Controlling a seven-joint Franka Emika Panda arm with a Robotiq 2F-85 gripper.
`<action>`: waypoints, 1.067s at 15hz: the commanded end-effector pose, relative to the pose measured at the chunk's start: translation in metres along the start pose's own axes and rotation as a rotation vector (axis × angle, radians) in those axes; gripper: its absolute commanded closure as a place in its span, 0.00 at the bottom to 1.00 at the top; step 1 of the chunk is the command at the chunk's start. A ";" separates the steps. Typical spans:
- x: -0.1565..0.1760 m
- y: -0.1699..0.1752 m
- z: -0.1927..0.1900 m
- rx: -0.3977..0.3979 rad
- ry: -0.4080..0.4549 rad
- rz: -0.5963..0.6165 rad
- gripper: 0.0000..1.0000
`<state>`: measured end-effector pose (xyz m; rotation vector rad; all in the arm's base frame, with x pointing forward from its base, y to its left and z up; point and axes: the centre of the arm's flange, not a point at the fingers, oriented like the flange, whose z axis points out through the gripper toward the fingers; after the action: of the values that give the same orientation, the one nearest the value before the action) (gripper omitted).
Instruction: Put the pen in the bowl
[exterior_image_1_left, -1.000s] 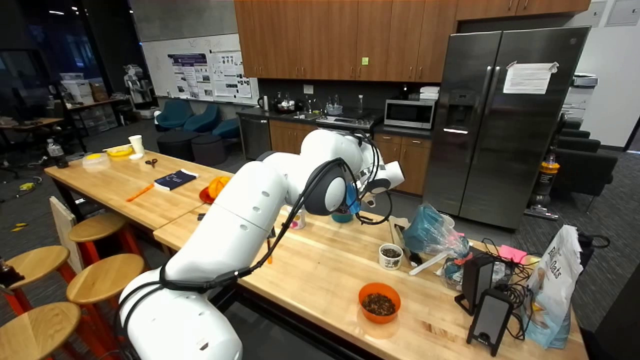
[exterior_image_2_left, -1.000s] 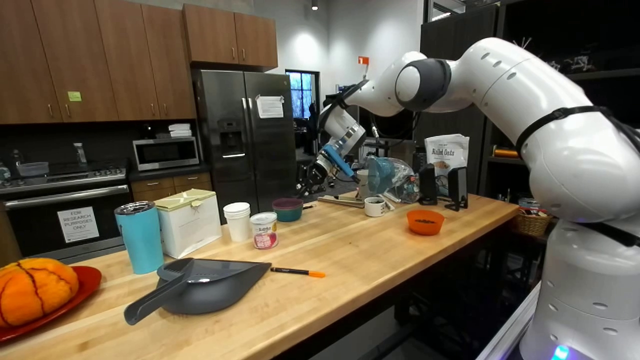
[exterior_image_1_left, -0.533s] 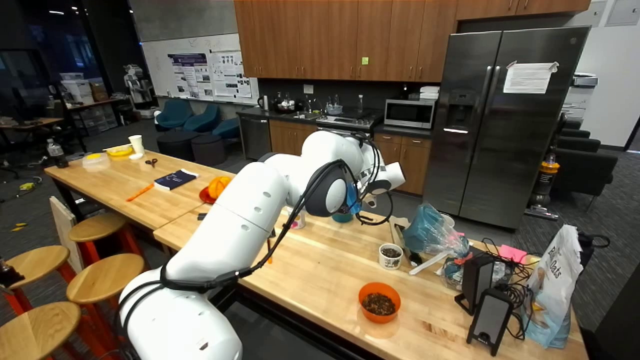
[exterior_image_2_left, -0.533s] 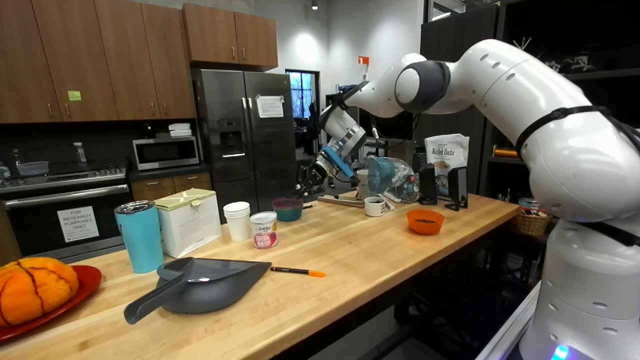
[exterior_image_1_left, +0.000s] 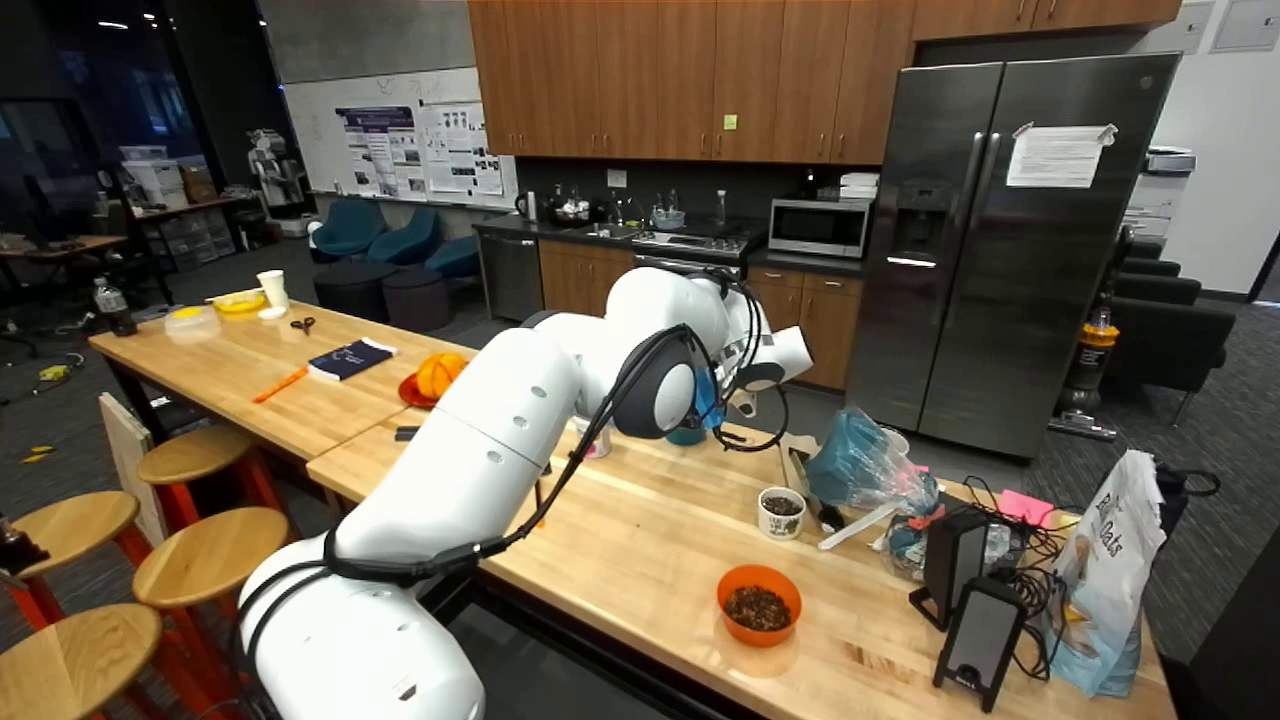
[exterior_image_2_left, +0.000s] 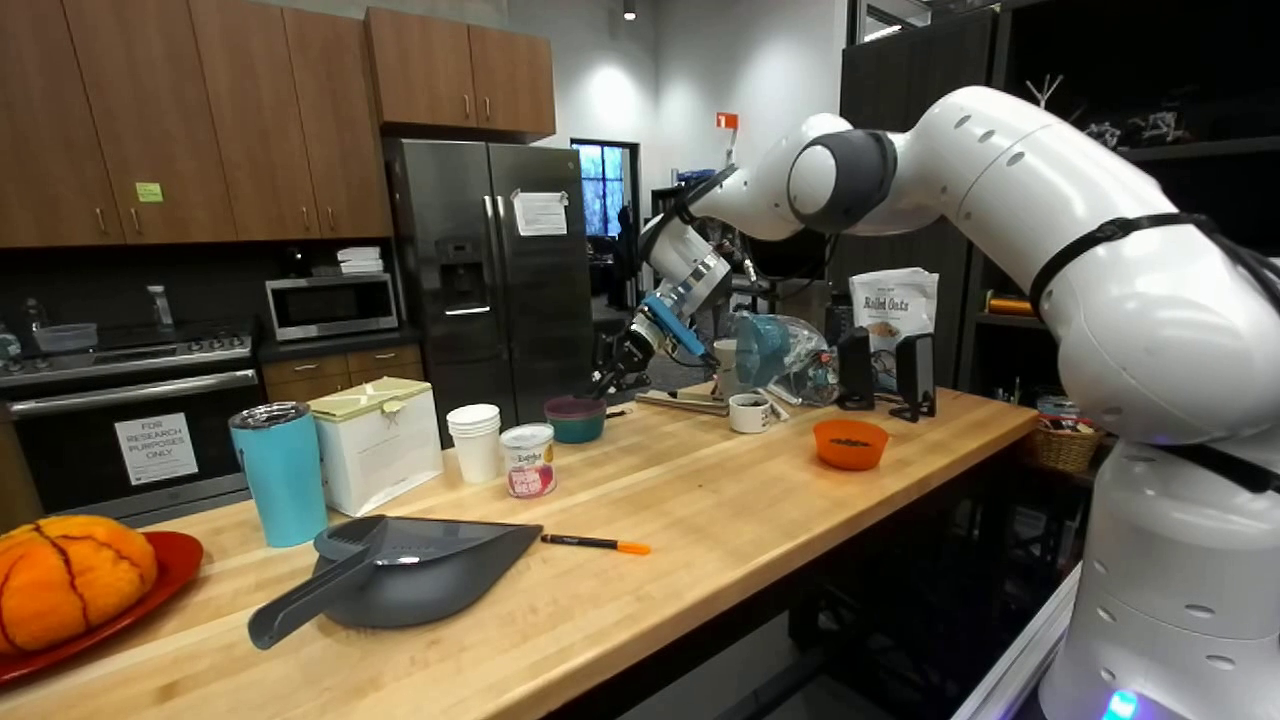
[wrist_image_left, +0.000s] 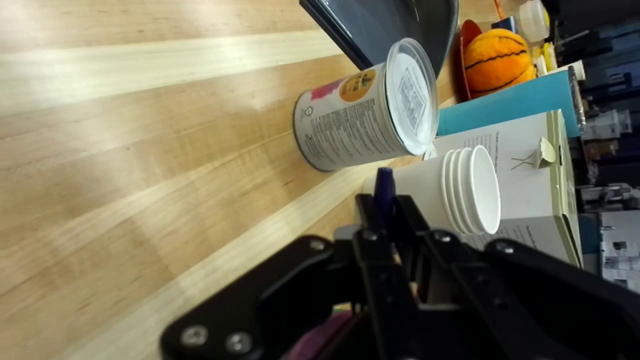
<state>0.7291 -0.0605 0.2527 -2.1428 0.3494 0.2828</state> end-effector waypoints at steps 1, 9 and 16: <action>0.010 0.000 -0.004 0.008 0.015 0.016 0.62; 0.011 -0.001 -0.003 0.001 0.014 0.004 0.18; -0.007 -0.023 0.002 -0.077 0.046 -0.069 0.00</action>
<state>0.7365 -0.0597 0.2503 -2.1721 0.3382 0.2521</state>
